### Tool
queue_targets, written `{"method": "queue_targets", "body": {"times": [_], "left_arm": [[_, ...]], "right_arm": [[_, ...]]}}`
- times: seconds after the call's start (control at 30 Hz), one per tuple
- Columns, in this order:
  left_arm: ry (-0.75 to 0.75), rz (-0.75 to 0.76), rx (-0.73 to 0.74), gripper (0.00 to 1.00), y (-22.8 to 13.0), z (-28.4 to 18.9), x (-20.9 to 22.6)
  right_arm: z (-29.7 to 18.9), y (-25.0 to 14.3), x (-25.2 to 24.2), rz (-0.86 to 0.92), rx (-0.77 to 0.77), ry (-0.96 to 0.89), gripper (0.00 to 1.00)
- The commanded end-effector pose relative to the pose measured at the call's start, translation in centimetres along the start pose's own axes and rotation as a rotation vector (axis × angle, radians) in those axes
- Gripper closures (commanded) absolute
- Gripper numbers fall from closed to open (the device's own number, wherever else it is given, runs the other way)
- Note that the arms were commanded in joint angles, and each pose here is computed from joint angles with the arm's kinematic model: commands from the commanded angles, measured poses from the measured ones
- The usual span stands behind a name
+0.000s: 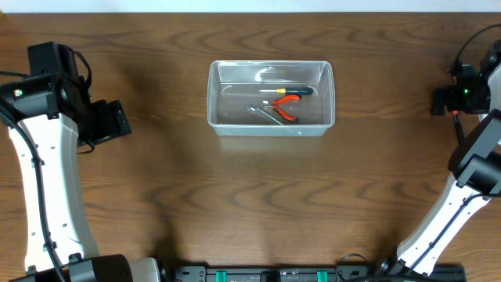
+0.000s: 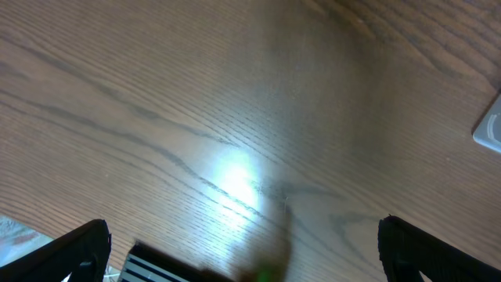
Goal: Pack container
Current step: 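Lower the open right gripper over the red-handled hammer, then close the right gripper on the hammer handle below the head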
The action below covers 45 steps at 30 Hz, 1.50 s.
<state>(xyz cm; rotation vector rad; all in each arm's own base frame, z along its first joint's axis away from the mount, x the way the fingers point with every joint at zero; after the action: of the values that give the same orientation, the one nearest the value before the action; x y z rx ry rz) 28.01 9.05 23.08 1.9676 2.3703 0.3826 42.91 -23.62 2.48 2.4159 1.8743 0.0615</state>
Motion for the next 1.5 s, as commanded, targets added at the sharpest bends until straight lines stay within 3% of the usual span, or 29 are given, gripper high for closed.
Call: {"method": "queue_targets", "body": {"times": [0.0,1.47], "left_arm": [[0.004,-0.013,-0.027,0.02,0.29,-0.81,0.26],[0.004,-0.013,-0.027,0.02,0.29,-0.81,0.26]], "right_arm": [[0.60,-0.18,-0.90,0.003,0.013,-0.002,0.02],[0.69,-1.14,-1.18,0.024,0.046,0.014,0.01]]}}
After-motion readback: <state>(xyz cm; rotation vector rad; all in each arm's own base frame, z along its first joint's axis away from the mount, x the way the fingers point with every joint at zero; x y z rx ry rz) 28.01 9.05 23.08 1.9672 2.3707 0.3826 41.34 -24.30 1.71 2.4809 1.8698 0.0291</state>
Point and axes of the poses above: each gripper's point midway between its finger pads, its own z axis out along the fingers, its own x axis along the line the jaws close on, y = z × x, the point moved 1 cm from there along -z, back along the fingers, and after that the axes turned 13 degrees about z, right-handed, at the moved point
